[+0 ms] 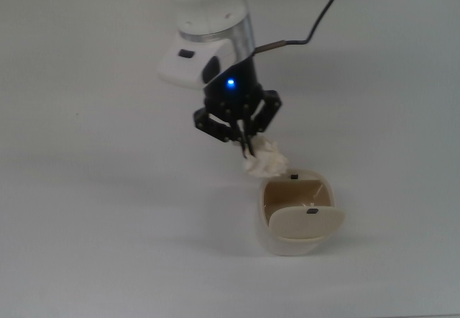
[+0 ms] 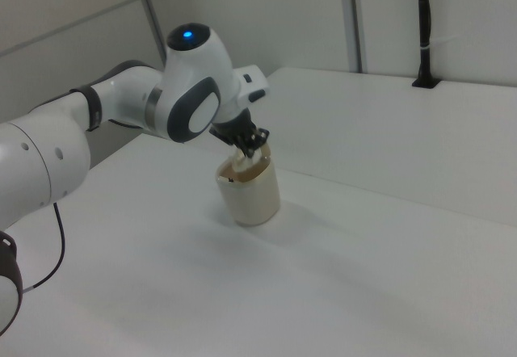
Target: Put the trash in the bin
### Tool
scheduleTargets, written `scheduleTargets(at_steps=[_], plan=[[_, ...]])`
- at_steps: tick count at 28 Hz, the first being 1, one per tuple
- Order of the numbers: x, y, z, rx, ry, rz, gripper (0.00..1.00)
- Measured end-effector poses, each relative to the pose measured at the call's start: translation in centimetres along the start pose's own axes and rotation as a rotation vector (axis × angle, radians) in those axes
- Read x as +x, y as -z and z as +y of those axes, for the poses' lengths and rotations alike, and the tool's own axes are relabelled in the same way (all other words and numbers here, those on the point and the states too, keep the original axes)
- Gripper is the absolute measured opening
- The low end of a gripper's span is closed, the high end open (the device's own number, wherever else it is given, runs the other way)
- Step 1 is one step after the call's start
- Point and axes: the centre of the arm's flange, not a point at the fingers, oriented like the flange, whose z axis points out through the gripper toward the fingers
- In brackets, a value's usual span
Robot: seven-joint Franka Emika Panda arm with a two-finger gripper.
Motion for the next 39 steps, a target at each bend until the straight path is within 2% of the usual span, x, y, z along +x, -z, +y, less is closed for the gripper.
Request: scheduleTargets(at_steps=[6,13,25,30,31,32,33,34,36,39], plan=[[0.6,-3.5,-4.3,0.022,0.016,0.097,0.02],[0.3,-6.5,-5.6,0.027,0.026,0.113,0.06],[-0.1,-7.6,-3.5,-0.029,0.048,0.078,0.54],[-0.3,-4.8,-1.0,-0.042,0.019,-0.022,0.71],[-0.3,-3.7,-0.5,-0.043,0.011,-0.044,0.74],[-0.4,-1.9,0.3,-0.044,-0.001,-0.077,0.83],[-0.6,-0.7,0.8,-0.045,-0.008,-0.095,0.83],[-0.7,0.6,1.2,-0.044,-0.015,-0.118,0.89],[-1.2,3.3,1.7,-0.042,-0.027,-0.159,0.96],[-2.1,7.4,2.2,-0.042,-0.039,-0.21,1.0]])
